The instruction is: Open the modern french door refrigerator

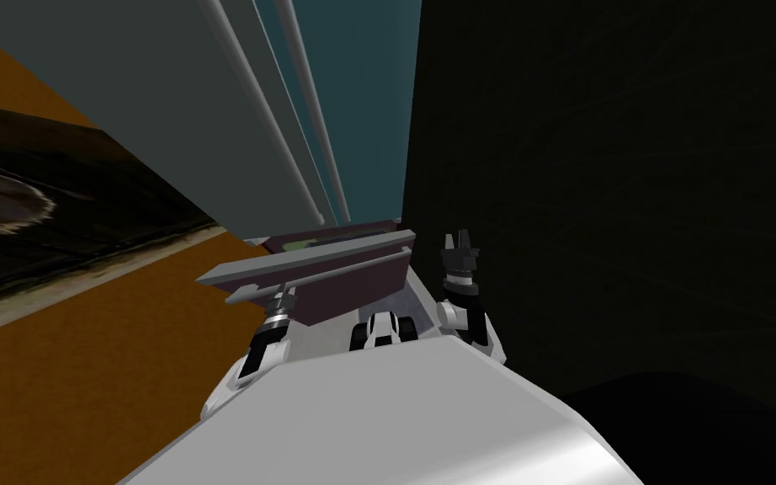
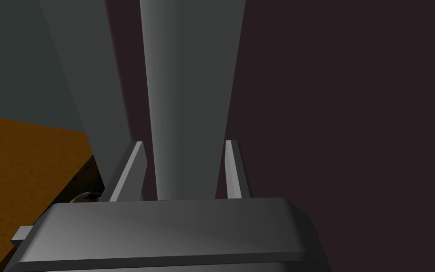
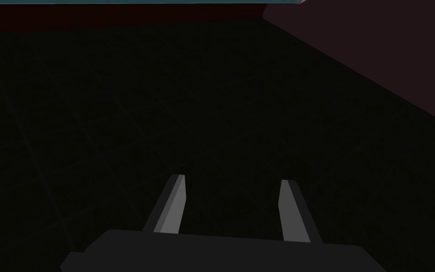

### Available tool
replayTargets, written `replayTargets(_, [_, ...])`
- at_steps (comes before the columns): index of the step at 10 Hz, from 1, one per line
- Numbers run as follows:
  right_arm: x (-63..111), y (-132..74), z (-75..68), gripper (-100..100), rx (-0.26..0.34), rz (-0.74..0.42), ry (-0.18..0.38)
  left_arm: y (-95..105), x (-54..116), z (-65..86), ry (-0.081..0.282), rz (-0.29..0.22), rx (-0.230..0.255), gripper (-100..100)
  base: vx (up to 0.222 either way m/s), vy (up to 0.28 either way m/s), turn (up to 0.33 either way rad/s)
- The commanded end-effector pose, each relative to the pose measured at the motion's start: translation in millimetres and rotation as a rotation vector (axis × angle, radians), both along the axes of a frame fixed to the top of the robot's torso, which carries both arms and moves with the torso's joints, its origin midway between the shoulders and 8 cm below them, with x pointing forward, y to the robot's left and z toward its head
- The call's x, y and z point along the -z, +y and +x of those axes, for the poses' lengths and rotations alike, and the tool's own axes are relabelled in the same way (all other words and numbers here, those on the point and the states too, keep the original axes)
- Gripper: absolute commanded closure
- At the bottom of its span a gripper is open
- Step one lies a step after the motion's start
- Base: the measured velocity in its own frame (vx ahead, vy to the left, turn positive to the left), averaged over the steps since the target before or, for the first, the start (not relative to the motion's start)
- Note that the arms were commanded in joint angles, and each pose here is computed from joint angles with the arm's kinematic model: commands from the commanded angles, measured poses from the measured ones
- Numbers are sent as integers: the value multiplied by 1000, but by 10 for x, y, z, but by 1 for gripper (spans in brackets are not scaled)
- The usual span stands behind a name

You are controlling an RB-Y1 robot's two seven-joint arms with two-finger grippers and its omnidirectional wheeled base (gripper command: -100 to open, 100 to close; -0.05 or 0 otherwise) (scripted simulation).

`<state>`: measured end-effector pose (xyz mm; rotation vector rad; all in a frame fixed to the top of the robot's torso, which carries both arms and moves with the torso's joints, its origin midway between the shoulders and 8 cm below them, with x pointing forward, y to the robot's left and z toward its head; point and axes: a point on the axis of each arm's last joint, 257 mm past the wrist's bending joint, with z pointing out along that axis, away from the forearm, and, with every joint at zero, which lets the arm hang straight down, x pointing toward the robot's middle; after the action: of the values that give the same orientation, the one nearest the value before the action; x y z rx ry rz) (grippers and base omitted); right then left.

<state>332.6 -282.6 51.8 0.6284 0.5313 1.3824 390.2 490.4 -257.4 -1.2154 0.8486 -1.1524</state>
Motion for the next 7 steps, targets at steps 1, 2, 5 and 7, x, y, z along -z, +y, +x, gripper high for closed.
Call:
replayTargets(1, [0,0,0,0,0,0,0,-3,10,-20,3,-2,2,100,-91,-39,22])
replayTargets(2, [0,0,0,0,0,0,0,-23,46,-64,10,-6,7,100,-116,-29,28])
replayTargets(5, [0,0,0,0,0,0,0,-64,70,-123,14,-11,19,100,-189,-45,26])
replayTargets(7, [0,0,0,0,0,0,0,115,-155,-103,3,0,13,-100,-49,-61,-6])
